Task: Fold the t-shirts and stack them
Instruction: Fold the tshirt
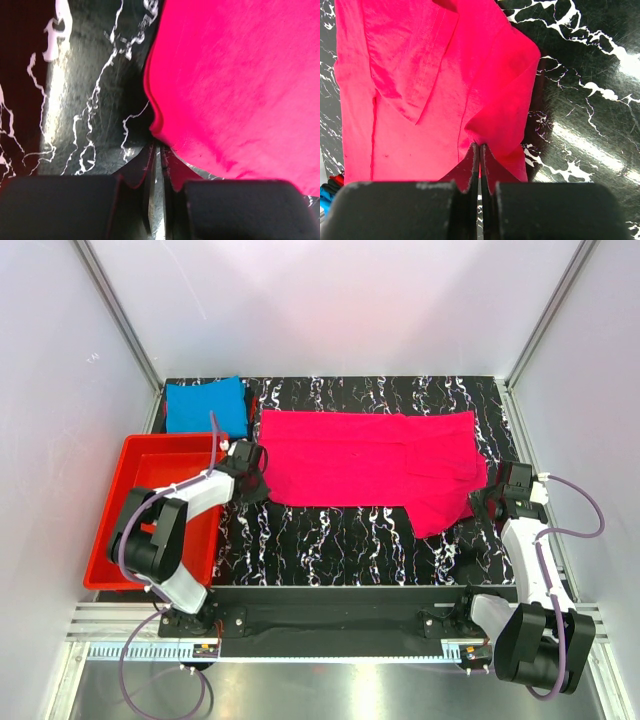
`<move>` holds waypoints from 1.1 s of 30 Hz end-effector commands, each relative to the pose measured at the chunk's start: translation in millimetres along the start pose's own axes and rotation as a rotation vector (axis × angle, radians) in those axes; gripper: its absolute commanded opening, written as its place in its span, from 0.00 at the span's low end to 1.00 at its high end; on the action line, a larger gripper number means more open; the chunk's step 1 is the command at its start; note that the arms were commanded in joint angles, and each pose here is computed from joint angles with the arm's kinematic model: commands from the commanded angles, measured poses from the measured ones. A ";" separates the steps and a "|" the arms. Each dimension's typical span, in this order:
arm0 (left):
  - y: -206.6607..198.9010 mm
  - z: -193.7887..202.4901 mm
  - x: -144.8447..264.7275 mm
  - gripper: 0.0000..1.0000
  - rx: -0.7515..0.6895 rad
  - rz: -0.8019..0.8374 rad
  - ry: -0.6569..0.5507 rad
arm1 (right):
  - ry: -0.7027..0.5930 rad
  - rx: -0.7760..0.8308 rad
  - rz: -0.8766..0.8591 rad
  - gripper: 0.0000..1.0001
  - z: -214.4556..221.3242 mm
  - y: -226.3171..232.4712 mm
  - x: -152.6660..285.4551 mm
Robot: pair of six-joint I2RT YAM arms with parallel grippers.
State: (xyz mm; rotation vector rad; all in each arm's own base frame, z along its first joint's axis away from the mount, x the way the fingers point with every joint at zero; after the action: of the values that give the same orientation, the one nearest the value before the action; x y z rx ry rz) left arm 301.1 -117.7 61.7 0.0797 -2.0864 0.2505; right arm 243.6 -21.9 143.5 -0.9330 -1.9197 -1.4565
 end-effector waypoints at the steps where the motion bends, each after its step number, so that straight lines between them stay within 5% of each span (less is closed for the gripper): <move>1: -18.6 -43.1 11.2 0.13 0.027 0.049 -0.136 | -0.031 0.011 -0.035 0.00 -5.6 6.1 2.9; 11: -26.5 -73.2 63.4 0.32 0.023 0.153 -0.272 | -0.037 0.017 -0.041 0.00 -5.6 5.1 1.7; 20: 0.9 -18.2 51.7 0.39 -0.017 0.075 -0.116 | -0.031 0.016 -0.053 0.00 -5.2 6.6 3.2; 33: -1.0 1.9 15.2 0.48 0.056 0.063 -0.017 | -0.030 0.014 -0.053 0.00 -3.7 2.8 4.9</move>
State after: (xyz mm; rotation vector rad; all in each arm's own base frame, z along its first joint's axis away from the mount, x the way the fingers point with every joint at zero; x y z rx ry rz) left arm 281.7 -113.5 76.7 0.0498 -2.0850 0.3003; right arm 240.7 -21.9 144.3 -0.9248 -1.9422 -1.4584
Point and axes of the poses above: each gripper's point midway between its finger pads, its own x axis back along the fingers, its own y axis along the line the jaws close on, z = x × y, the point moved 5 cm from there along x, back along the fingers, and after that the axes turned 11 degrees about -x, right-handed, at the moved point
